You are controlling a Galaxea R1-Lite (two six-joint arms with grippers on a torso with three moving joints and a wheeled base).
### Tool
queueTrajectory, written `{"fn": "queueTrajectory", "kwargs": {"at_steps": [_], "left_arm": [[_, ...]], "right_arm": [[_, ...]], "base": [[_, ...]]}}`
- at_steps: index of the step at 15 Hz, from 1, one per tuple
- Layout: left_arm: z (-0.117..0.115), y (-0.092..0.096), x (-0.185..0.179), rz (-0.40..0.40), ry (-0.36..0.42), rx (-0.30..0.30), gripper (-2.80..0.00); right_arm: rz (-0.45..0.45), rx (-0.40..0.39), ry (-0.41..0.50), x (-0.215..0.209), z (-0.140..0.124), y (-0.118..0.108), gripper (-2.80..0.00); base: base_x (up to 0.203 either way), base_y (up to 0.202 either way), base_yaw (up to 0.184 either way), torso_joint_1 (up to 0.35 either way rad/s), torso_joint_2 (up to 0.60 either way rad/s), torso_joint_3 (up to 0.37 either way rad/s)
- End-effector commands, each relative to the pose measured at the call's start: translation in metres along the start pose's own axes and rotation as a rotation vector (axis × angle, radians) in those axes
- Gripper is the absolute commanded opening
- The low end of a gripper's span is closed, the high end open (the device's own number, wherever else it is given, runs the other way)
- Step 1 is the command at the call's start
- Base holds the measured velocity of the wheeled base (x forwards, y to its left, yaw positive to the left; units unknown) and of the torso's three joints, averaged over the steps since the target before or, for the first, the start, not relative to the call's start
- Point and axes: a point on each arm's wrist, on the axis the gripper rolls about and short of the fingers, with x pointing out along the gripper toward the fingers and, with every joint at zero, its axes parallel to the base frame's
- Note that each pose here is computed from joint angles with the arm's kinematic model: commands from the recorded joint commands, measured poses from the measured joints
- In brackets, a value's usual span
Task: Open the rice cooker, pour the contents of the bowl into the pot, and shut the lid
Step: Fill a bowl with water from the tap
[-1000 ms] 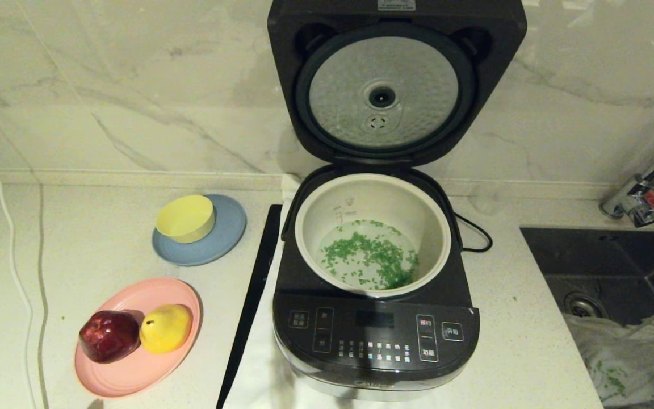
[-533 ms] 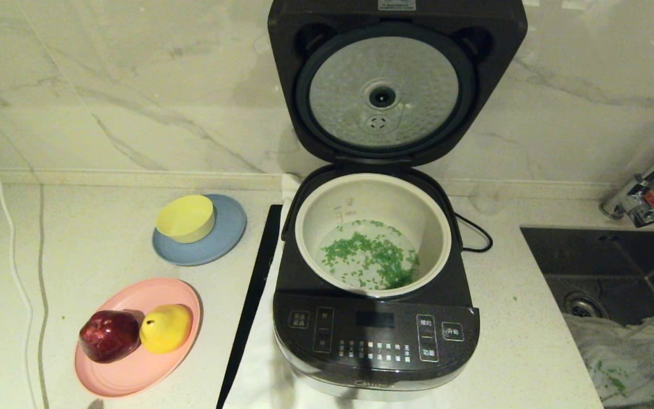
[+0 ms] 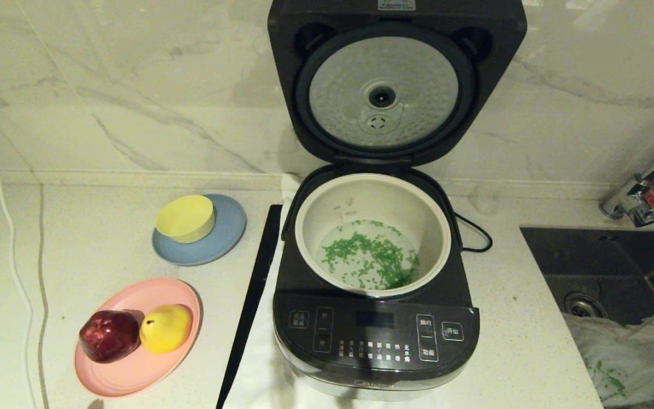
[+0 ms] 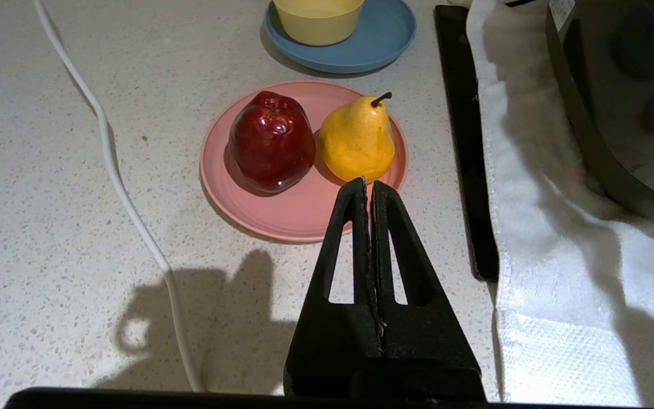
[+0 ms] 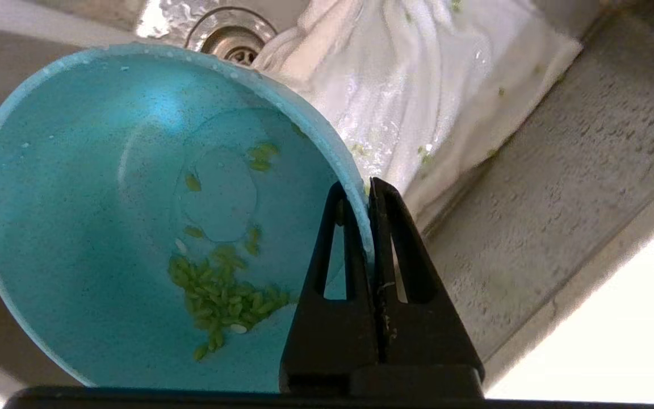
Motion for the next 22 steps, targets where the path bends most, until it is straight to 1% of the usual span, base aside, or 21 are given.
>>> {"fn": "queueTrajectory", "kwargs": {"at_steps": [1, 5, 7, 10, 11, 13, 17, 20, 22], "left_arm": [[-0.001, 0.0, 0.0, 0.001, 0.002, 0.0, -2.8], [-0.001, 0.0, 0.0, 0.001, 0.002, -0.001, -2.8], [-0.001, 0.0, 0.0, 0.001, 0.002, -0.001, -2.8], [-0.001, 0.0, 0.0, 0.001, 0.003, 0.001, -2.8], [-0.001, 0.0, 0.0, 0.001, 0.003, -0.001, -2.8], [-0.001, 0.0, 0.0, 0.001, 0.003, -0.001, -2.8], [-0.001, 0.0, 0.0, 0.001, 0.003, -0.001, -2.8], [-0.001, 0.0, 0.0, 0.001, 0.003, 0.0, -2.8], [-0.001, 0.0, 0.0, 0.001, 0.003, -0.001, -2.8]], "right_arm": [[-0.015, -0.012, -0.012, 0.006, 0.003, 0.007, -2.8], [-0.006, -0.021, -0.019, 0.012, 0.006, 0.018, -2.8], [-0.012, -0.005, -0.032, 0.016, 0.008, 0.025, -2.8], [-0.015, -0.003, -0.071, 0.02, 0.019, 0.034, -2.8], [-0.012, 0.008, -0.083, 0.02, 0.022, 0.036, -2.8], [-0.006, 0.009, -0.089, 0.024, 0.025, 0.04, -2.8], [-0.015, 0.016, -0.067, 0.025, 0.021, 0.038, -2.8], [-0.014, 0.015, -0.07, 0.016, 0.018, 0.039, -2.8], [-0.02, 0.014, -0.06, 0.01, 0.011, 0.038, -2.8]], "base": [[0.0, 0.0, 0.0, 0.0, 0.0, 0.0], [0.0, 0.0, 0.0, 0.0, 0.0, 0.0], [0.0, 0.0, 0.0, 0.0, 0.0, 0.0], [0.0, 0.0, 0.0, 0.0, 0.0, 0.0], [0.0, 0.0, 0.0, 0.0, 0.0, 0.0], [0.0, 0.0, 0.0, 0.0, 0.0, 0.0], [0.0, 0.0, 0.0, 0.0, 0.0, 0.0], [0.0, 0.0, 0.0, 0.0, 0.0, 0.0], [0.0, 0.0, 0.0, 0.0, 0.0, 0.0]]}}
